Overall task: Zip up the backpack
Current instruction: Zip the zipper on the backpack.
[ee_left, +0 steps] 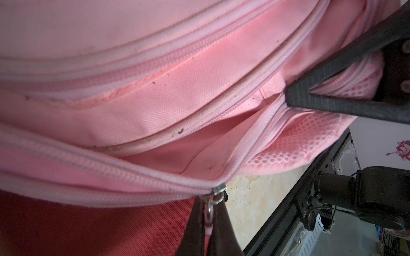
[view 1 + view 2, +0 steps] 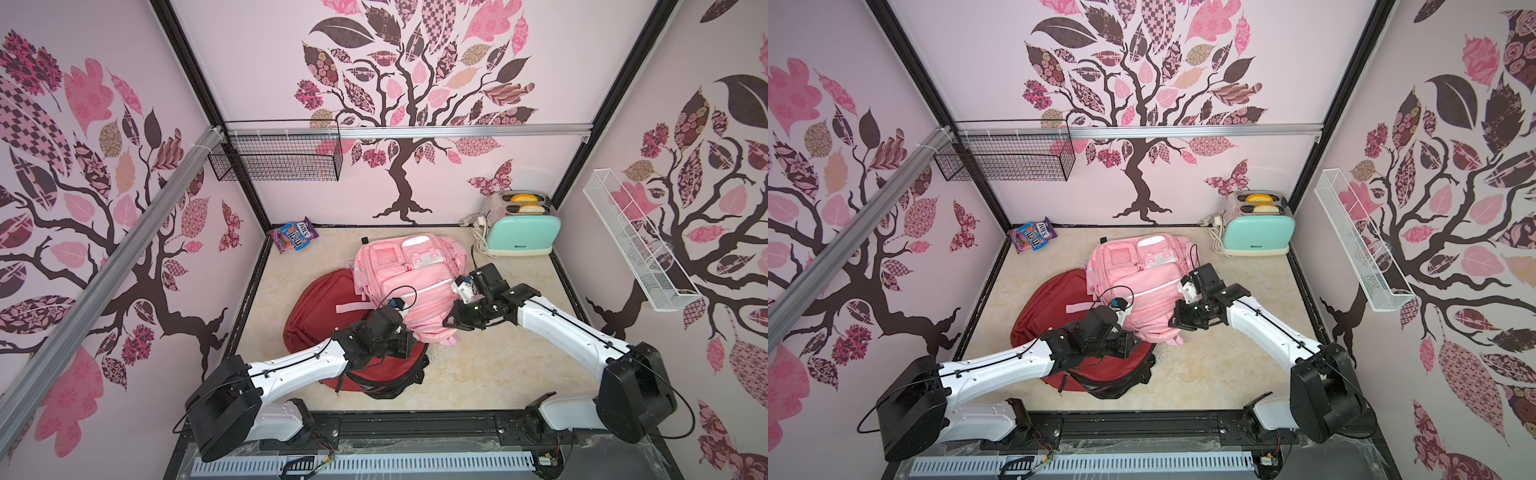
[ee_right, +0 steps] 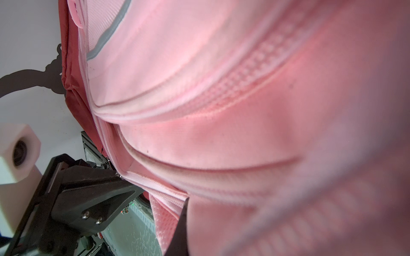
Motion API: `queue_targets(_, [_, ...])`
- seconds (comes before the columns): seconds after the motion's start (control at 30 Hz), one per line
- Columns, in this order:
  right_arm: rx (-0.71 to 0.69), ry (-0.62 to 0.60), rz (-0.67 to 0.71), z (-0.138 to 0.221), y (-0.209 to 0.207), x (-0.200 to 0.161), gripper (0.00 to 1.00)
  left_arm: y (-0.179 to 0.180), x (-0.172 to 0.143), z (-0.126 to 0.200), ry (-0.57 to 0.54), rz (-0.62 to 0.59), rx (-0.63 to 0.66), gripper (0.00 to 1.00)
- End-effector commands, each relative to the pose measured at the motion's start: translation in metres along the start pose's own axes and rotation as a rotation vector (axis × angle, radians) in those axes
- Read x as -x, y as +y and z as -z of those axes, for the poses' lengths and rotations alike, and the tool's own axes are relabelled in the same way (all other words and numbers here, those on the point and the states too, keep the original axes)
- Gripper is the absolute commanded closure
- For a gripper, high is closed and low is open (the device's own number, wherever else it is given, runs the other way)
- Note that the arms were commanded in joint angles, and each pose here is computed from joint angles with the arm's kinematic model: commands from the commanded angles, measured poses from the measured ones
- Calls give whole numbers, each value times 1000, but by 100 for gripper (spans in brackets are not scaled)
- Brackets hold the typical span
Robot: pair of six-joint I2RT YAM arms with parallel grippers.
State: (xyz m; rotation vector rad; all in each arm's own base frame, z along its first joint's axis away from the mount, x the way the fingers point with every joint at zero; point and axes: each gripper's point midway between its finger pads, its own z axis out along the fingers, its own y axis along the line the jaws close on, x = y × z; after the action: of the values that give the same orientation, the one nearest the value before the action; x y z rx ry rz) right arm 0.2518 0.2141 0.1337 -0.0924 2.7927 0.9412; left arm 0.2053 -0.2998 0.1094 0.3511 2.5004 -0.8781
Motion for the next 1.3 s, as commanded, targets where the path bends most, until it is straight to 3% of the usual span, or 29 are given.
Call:
queue_targets(0.0, [-35,-172,86,19,3,36,100,11,-12,1,31,25,23,100])
queue_targets(0.3, [-106,-202,69,19,-8,46,100,14,-13,3,23,34,17,100])
queue_targets(0.5, [-71,-270,-5,24,-4,52,99,7,-16,-3,37,24,-38,100])
queue_targets(0.7, [162,-344,-141,28,17,41,62,-5,-18,-6,31,22,-134,100])
queue_targets(0.8, [244,-312,-200,22,22,31,52,-9,-17,-8,30,21,-154,100])
queue_targets(0.83, [260,-301,-213,20,22,28,32,-9,-18,-10,33,19,-157,100])
queue_targets(0.87, [273,-289,-232,18,21,24,23,-10,-17,-10,32,18,-158,100])
queue_targets(1.0, [320,-255,-314,7,13,6,16,-10,-17,-13,34,15,-160,100])
queue_targets(1.27, [362,-215,-408,-18,5,-19,14,-12,-18,-20,50,17,-171,100])
